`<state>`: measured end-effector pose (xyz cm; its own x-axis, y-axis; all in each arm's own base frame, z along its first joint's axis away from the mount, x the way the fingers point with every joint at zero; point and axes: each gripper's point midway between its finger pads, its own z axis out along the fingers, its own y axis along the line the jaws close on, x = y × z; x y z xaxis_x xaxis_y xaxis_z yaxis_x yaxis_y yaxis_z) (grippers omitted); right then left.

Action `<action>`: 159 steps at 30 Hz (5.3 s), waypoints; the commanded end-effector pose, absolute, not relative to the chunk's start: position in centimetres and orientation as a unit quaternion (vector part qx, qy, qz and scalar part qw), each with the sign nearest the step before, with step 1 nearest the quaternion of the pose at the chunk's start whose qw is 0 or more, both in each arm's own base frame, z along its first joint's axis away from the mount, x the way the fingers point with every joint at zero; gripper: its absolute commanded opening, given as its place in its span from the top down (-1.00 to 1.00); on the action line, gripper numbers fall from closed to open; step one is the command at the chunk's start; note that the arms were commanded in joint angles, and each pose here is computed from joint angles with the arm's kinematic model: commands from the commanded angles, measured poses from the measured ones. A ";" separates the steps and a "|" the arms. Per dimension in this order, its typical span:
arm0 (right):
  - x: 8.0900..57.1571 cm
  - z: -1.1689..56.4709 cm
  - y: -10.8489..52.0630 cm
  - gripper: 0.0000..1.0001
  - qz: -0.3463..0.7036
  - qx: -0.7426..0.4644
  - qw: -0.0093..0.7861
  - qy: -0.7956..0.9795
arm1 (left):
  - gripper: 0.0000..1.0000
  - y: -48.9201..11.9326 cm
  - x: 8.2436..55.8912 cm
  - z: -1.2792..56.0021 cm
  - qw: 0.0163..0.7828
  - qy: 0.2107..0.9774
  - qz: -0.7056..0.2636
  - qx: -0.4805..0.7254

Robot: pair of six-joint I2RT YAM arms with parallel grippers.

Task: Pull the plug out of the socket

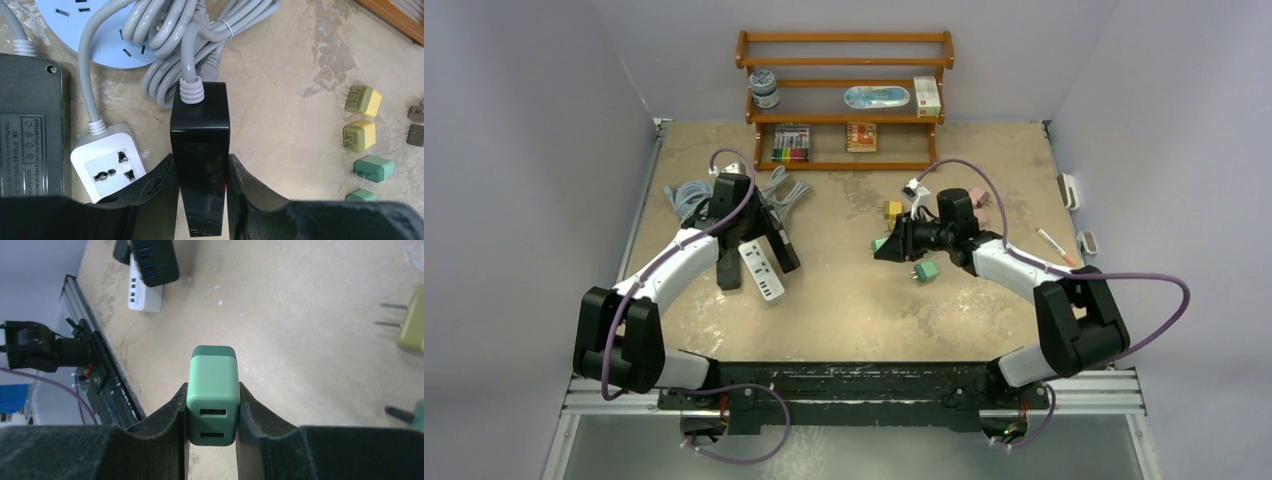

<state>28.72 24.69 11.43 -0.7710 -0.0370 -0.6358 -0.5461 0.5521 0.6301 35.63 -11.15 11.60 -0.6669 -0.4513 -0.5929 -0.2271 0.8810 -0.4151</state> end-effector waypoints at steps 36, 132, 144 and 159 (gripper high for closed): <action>27.5 7.0 22.1 1.00 0.376 -0.091 0.260 0.885 | 0.56 -10.7 37.3 12.4 0.374 0.896 -0.152 -0.185; 27.0 5.2 21.7 0.91 0.374 -0.076 0.236 0.894 | -0.80 -3.0 35.4 23.2 0.542 0.800 -0.066 -0.250; 27.5 6.1 21.5 0.92 0.374 -0.075 0.254 0.889 | -0.80 -3.0 35.4 24.2 0.559 0.786 -0.077 -0.251; 28.3 7.0 20.5 0.87 0.370 -0.070 0.270 0.886 | -0.79 -3.2 35.6 24.2 0.561 0.785 -0.081 -0.248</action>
<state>27.39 20.64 5.21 -0.8811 0.0701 -0.4676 -0.2791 0.7213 0.6339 35.20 -3.62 22.81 -0.3015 -0.4836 -0.8217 -0.3181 0.8635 -0.3914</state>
